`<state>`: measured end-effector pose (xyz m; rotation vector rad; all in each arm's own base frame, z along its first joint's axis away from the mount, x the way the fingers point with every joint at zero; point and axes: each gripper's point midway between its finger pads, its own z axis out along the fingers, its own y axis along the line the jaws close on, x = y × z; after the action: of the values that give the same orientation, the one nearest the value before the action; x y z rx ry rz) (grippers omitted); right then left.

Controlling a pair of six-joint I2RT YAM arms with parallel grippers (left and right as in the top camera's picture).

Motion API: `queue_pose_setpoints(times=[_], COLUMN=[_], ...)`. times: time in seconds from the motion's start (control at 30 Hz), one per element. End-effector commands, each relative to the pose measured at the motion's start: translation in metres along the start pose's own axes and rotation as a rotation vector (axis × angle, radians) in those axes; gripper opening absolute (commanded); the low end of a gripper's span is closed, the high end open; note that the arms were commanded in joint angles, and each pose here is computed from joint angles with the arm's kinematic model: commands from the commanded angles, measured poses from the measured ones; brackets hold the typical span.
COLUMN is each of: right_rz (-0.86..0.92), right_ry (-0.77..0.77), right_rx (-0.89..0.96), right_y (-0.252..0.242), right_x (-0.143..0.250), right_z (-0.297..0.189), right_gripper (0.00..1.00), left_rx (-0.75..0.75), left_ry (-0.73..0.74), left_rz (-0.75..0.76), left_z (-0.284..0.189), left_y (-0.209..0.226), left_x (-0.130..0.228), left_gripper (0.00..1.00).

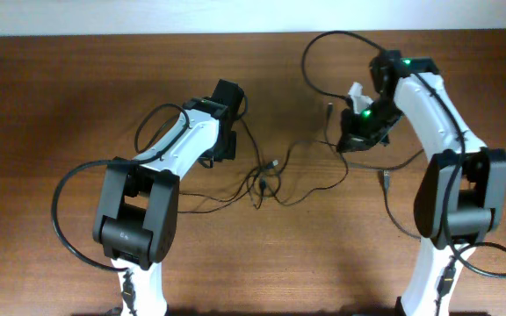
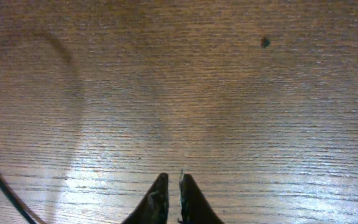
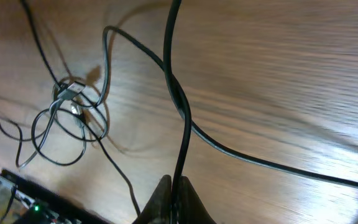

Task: Untangle cables

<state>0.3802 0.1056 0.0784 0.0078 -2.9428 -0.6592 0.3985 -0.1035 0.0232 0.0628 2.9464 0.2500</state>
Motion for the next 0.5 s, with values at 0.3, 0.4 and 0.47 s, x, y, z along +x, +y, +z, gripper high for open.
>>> queue_pose_setpoints(times=[0.3,0.4,0.47], right_rz=[-0.181,-0.210,-0.206], right_ry=[-0.013,-0.030,-0.065], right_rx=[-0.033,-0.015,0.086], right_y=[0.133,0.138,0.121], right_x=[0.014,0.013,0.005], right_z=[0.063,0.069,0.067], right_gripper=[0.23,0.60,0.76], left_rx=[0.230,0.311,0.314], left_ry=[0.062,0.084,0.071], left_rz=[-0.250,-0.285,-0.281], left_z=[-0.036,-0.030,-0.026], left_y=[0.058,0.058,0.055], left_x=[0.003,0.007,0.006], left_gripper=[0.06,0.22,0.22])
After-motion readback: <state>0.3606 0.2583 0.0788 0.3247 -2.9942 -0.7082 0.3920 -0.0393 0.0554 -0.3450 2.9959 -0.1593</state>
